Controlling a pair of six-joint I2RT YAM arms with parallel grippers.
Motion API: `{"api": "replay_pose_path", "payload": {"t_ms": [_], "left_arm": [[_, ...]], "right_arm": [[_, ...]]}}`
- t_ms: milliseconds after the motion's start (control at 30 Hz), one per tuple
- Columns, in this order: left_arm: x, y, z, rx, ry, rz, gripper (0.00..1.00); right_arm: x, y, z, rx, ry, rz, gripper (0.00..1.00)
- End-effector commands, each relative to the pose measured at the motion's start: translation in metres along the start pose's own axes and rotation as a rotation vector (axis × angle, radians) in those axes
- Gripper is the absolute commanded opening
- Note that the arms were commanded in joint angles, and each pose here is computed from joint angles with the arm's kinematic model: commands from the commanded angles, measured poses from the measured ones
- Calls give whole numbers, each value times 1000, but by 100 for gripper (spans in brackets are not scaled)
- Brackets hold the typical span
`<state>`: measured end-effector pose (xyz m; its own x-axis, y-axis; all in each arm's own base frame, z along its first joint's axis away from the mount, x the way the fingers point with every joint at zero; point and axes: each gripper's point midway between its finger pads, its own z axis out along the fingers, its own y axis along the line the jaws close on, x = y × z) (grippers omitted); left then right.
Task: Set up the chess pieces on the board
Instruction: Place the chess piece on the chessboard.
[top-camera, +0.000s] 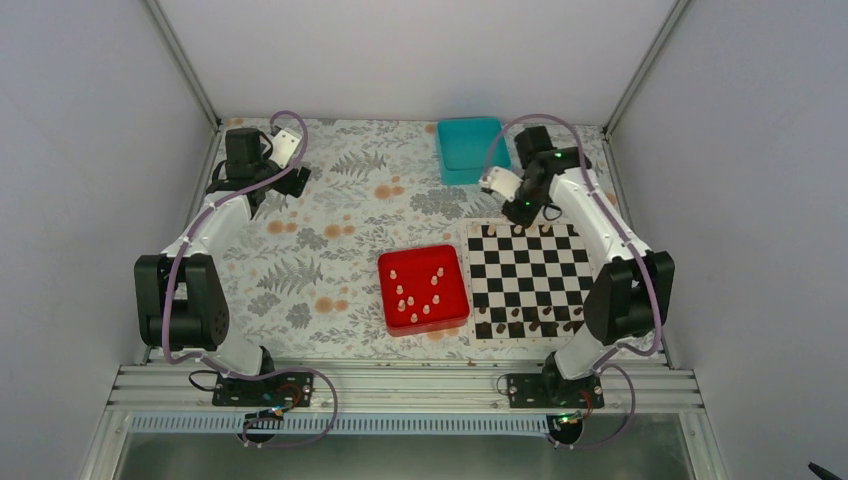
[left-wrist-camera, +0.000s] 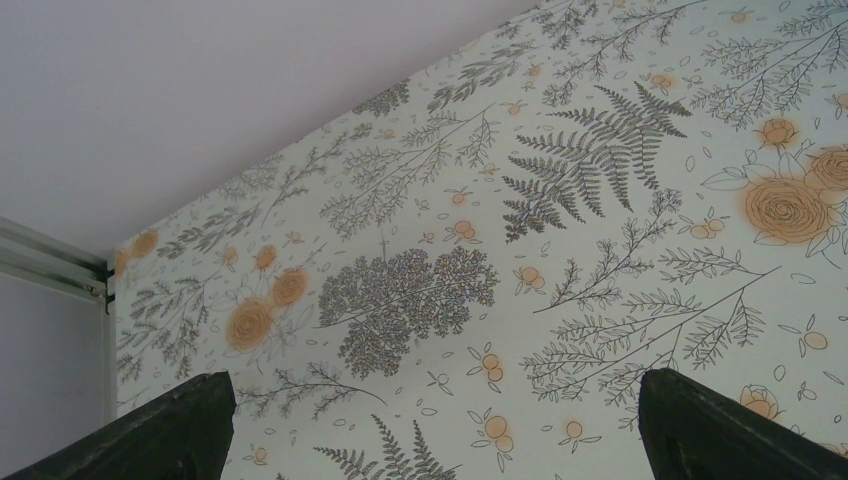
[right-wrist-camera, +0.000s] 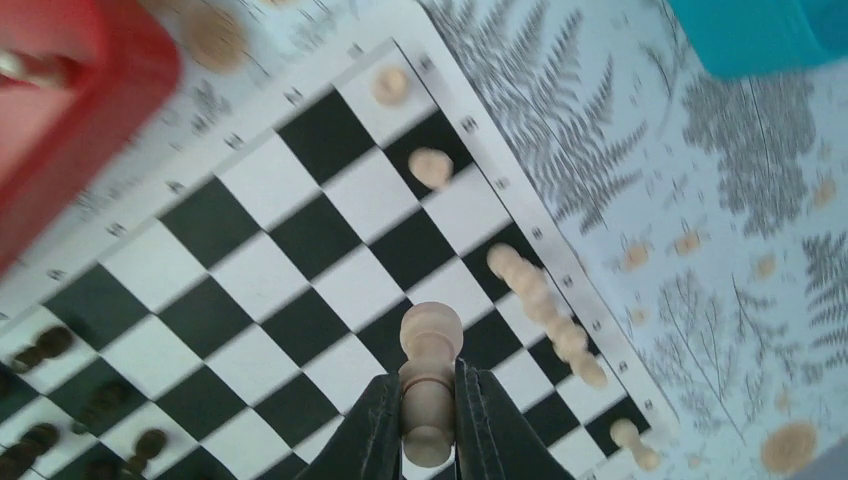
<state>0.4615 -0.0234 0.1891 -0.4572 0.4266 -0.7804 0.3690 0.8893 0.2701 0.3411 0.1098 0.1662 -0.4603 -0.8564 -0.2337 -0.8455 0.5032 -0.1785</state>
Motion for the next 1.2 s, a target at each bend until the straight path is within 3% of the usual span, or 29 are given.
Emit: {"api": "replay_pose_path", "payload": {"t_ms": [0,400,1167], "left_arm": [[-8,-1,-6,6,-34,1,100],[-8,0,-7,-2,-34,2,100],[-5,1,-5,-3,-24,4,100]], "right_arm": [[27,-26,3,9,45,16,8],[41,-42,59,-76,96,55,9],[23,-48,103,-108,112,18,10]]}}
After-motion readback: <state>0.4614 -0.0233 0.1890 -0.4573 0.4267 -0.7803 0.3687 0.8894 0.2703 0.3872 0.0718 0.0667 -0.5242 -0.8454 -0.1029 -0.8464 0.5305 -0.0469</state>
